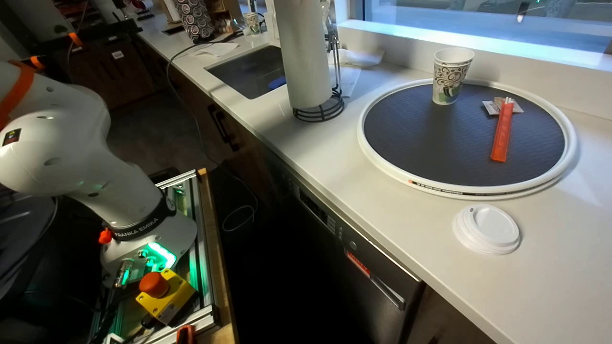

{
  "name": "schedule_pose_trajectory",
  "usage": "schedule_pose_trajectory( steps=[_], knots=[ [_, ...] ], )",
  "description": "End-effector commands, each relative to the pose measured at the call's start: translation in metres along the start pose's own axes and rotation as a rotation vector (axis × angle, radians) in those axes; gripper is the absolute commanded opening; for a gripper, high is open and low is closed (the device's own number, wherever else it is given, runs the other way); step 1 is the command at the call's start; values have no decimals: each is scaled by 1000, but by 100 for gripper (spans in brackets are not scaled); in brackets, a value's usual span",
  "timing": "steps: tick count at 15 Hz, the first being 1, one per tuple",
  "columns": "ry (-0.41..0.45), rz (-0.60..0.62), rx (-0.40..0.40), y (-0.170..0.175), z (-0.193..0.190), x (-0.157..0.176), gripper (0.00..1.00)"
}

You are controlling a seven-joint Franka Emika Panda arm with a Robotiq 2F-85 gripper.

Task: Move the paper towel roll to the counter

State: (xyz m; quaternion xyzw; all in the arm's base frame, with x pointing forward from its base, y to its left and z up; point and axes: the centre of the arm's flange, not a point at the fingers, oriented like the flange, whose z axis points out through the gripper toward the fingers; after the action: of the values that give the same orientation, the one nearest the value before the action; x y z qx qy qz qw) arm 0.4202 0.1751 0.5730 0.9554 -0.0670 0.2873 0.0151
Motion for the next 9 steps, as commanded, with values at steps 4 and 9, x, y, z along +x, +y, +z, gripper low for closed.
schedule_pose_trajectory(
  steps=[4, 9],
  knots=[
    [22, -17, -2, 0, -20, -7, 77],
    [28, -11, 7, 5, -22, -5, 100]
  ],
)
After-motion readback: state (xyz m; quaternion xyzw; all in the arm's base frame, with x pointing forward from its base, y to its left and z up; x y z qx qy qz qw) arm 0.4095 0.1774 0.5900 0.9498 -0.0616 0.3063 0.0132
